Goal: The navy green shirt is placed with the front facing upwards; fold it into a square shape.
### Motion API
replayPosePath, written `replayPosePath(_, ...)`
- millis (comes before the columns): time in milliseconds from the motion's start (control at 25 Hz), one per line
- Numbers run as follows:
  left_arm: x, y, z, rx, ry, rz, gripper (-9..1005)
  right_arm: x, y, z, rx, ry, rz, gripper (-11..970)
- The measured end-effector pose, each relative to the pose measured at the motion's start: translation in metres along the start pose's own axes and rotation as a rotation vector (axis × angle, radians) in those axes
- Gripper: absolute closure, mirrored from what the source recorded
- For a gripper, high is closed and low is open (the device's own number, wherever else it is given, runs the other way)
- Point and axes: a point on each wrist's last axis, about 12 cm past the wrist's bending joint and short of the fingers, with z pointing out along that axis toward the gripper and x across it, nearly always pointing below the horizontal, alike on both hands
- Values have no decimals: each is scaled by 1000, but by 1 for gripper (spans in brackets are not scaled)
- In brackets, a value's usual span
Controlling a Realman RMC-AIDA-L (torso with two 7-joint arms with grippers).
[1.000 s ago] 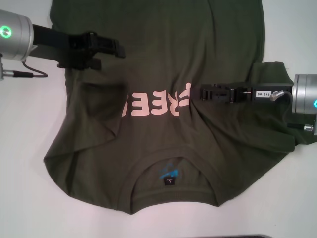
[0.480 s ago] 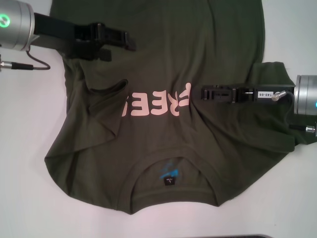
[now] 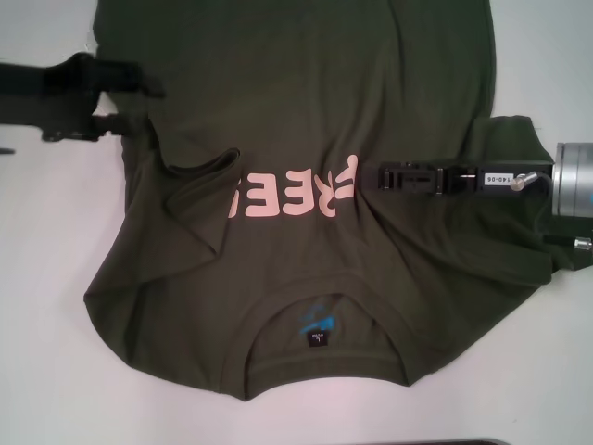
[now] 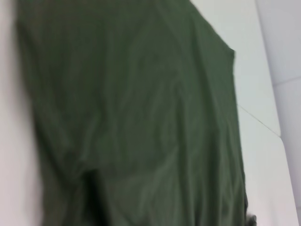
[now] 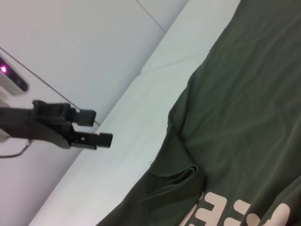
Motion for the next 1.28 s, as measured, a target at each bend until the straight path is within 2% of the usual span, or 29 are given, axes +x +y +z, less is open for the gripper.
replayPosePath(240, 12, 22, -2, 6, -18, -76, 267, -4, 3, 0, -22, 16, 23, 231)
replayPosePath(640, 28, 44, 25, -23, -5, -152, 272, -7, 3, -3, -22, 82, 78, 231)
replayPosePath(800, 29, 46, 34, -36, -6, -152, 274, -7, 3, -3, -18, 95, 91, 231)
replayPosePath(1280, 25, 34, 56, -47, 3, -125, 281, -4, 2, -5, -15, 95, 103, 231)
